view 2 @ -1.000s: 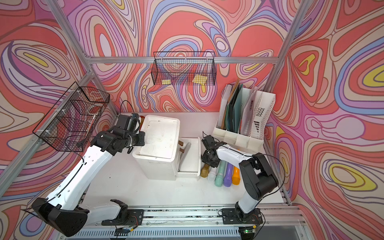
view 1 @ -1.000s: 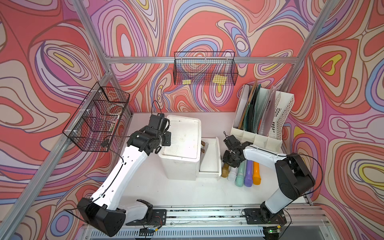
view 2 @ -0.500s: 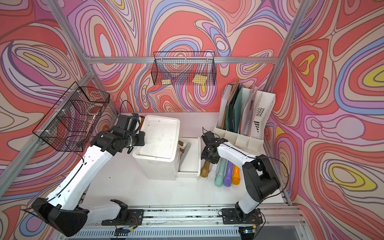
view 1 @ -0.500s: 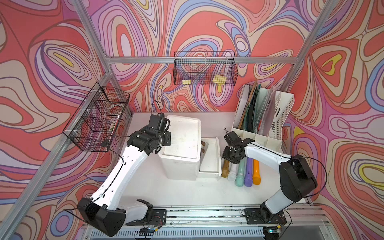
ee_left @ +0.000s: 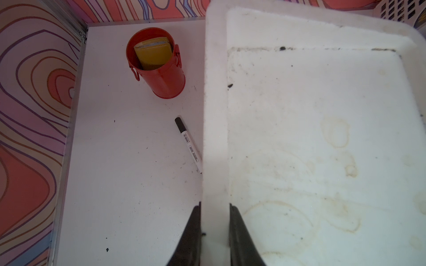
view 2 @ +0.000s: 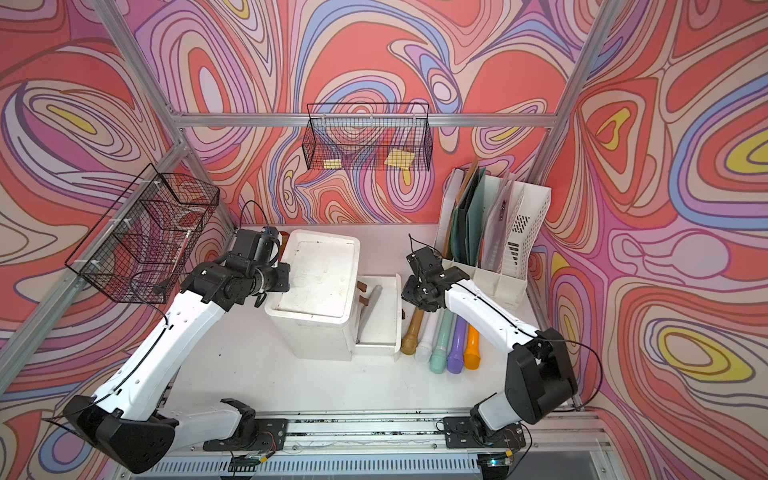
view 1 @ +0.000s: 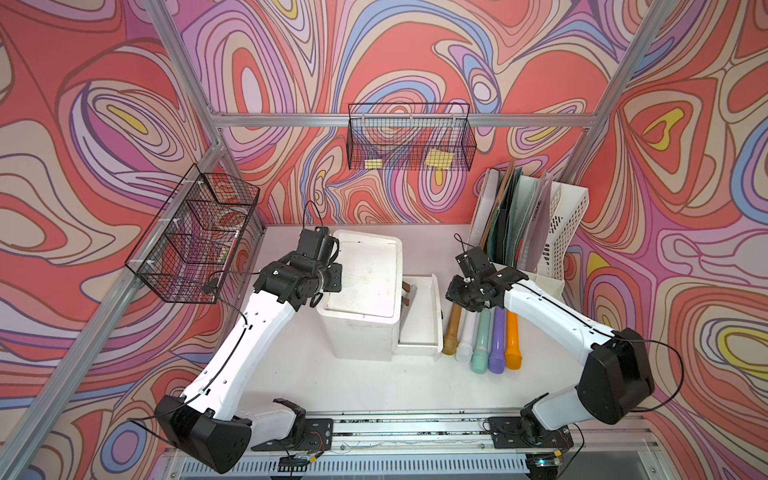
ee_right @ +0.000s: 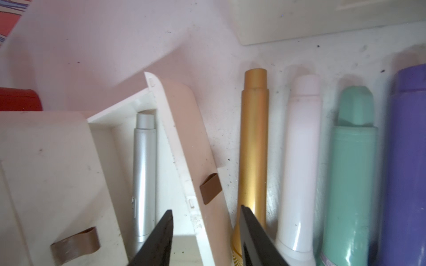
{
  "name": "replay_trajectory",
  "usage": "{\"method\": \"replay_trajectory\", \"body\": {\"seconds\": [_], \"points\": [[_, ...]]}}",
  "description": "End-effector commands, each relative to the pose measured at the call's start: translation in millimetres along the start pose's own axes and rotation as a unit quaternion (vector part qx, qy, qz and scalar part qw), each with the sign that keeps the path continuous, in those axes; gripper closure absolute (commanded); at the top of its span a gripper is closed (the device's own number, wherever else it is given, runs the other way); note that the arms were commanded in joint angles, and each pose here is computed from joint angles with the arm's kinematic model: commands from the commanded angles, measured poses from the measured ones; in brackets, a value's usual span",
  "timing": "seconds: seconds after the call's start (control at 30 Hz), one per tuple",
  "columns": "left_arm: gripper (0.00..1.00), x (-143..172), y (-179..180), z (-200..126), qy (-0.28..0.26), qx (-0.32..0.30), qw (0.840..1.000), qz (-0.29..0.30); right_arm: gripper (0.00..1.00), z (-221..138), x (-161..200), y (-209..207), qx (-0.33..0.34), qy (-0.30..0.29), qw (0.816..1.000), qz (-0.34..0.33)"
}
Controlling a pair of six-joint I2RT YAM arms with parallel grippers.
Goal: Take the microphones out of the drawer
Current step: Place the microphone at the center of the board, then pick up the microphone from the drawer.
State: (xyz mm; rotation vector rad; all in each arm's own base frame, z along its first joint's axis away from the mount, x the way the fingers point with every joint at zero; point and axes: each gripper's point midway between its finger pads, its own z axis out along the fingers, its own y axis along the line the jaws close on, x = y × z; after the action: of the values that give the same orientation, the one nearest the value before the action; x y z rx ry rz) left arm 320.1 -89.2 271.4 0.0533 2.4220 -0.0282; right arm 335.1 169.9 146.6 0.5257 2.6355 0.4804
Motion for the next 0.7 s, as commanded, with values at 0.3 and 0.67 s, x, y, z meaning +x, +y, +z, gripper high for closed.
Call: {"method": "replay_trajectory", "body": {"seconds": [0.3, 0.67], "points": [[1.00, 20.0, 0.2, 2.5, 0.038, -0.002, 0.999, 0.023, 0.53, 19.5, 37.6, 60.1, -0.136, 0.054, 0.989, 0.025], [1.00, 20.3, -0.1, 3.6, 0.040, -0.002, 0.999, 0.023, 0.53, 56.4, 66.3, 84.0, -0.130, 0.102, 0.986, 0.026]]}}
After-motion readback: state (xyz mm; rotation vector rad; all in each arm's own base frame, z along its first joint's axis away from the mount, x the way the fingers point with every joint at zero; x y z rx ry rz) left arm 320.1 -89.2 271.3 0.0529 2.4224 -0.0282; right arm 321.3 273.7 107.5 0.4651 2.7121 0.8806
